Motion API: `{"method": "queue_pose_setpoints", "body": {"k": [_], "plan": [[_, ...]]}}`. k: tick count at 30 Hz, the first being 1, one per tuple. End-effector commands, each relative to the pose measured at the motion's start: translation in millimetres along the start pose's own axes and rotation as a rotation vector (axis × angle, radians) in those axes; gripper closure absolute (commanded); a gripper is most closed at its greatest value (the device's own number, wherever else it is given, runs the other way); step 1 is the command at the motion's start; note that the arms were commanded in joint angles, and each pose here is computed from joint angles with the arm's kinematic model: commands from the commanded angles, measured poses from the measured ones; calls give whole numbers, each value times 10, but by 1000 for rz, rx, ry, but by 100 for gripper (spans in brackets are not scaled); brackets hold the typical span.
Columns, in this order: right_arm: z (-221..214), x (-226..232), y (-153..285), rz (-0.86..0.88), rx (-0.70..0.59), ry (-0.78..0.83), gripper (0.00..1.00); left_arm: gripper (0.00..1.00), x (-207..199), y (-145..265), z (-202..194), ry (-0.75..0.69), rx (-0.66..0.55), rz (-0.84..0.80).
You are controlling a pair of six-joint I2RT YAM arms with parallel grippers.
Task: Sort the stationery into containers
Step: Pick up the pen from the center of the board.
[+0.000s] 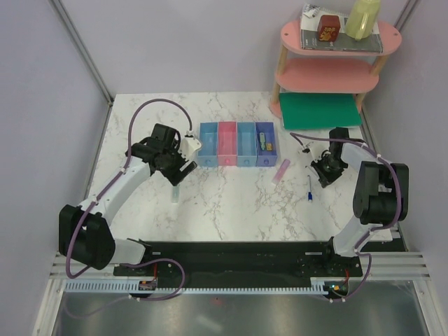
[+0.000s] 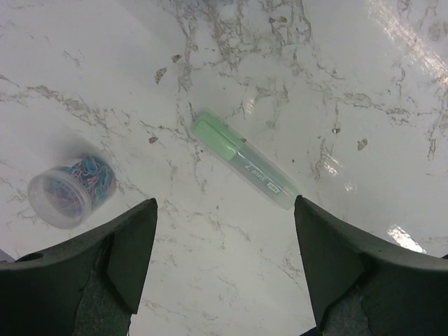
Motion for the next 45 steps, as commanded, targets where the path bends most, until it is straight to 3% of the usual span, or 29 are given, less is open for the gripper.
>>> {"method": "queue_pose_setpoints", "body": {"k": [1,7,16,24,36,39,41,45], "plan": [[28,40,281,-22,-59,35,94,15,-81,-40,-117,1,5,-40],[264,105,827,-33,-189,25,95,16,-83,-154,-343,71,70,-45],[1257,334,1767,34,-563,-3,95,17,-187,-554,-598,162,187,-101],[1884,922,1582,147,-623,22,94,21,-164,-897,-630,238,243,-128],[2745,1356,997,340,-663,-2,92,67,-281,-1137,-694,267,273,-200],[2916,1537,881,383,-663,12,92,81,-318,-1155,-709,273,276,-215],[2979,1656,770,395,-650,23,92,95,-338,-1161,-727,270,280,-222],[3069,1712,595,400,-640,22,93,98,-332,-1133,-704,264,268,-223]]}}
Point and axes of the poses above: each gripper's point midway between its finger pads, its own y axis back along the fingers, its own x axis along the line the jaws close on, z = x × y, the point moved 1 cm from there along y, back along the fingers, and after that the axes turned 6 degrees about -y, right-handed, at the moved point
